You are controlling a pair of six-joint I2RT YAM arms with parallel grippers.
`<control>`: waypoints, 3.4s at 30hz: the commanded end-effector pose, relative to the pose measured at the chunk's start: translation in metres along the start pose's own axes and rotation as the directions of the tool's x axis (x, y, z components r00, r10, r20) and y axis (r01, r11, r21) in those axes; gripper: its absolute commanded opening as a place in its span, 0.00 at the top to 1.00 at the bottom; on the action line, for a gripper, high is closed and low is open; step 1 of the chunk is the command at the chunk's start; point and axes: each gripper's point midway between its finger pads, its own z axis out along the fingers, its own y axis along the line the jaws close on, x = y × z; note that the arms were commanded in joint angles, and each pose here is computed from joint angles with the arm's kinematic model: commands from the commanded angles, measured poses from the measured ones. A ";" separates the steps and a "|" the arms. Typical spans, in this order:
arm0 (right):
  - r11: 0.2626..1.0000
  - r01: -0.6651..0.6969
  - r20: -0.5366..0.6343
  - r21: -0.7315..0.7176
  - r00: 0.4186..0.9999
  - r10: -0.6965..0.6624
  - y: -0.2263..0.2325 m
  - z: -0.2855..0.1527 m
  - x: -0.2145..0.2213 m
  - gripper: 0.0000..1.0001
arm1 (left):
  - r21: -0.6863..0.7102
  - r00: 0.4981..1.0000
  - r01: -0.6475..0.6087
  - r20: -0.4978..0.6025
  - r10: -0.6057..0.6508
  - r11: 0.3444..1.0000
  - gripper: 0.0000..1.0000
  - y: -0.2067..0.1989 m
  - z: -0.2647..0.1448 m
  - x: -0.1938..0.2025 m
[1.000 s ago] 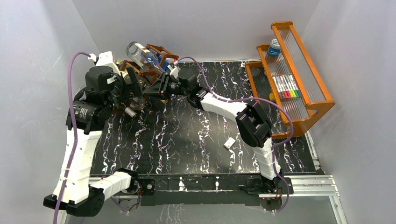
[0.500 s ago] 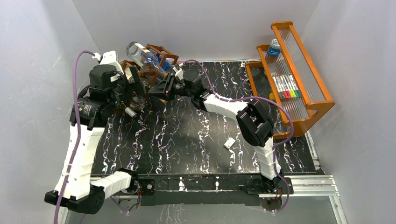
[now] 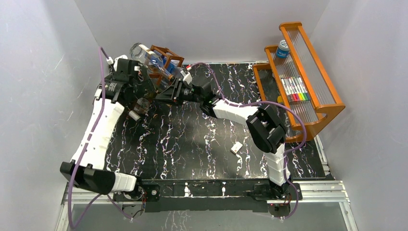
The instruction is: Take the wine bottle off the wine rack
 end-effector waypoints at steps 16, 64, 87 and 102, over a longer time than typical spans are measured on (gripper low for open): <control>0.938 0.259 0.047 -0.229 0.966 -0.255 0.086 -0.023 0.000 1.00 | 0.137 0.718 0.686 -0.290 -0.633 0.715 0.02 -0.032 0.058 -0.029; 0.974 0.191 -0.241 -0.122 0.946 -0.216 0.039 0.002 0.033 0.90 | 0.106 0.790 0.603 -0.219 -0.573 0.790 0.36 -0.001 0.058 0.010; 0.896 0.137 -0.128 -0.424 0.970 -0.209 0.171 -0.076 -0.006 1.00 | 0.541 0.931 0.103 0.243 -0.272 0.834 0.02 -0.021 -0.100 -0.096; 0.959 0.222 0.100 -0.177 0.973 -0.207 0.163 -0.223 -0.076 1.00 | 0.676 0.947 -0.085 0.283 -0.151 0.732 0.02 -0.060 -0.114 -0.093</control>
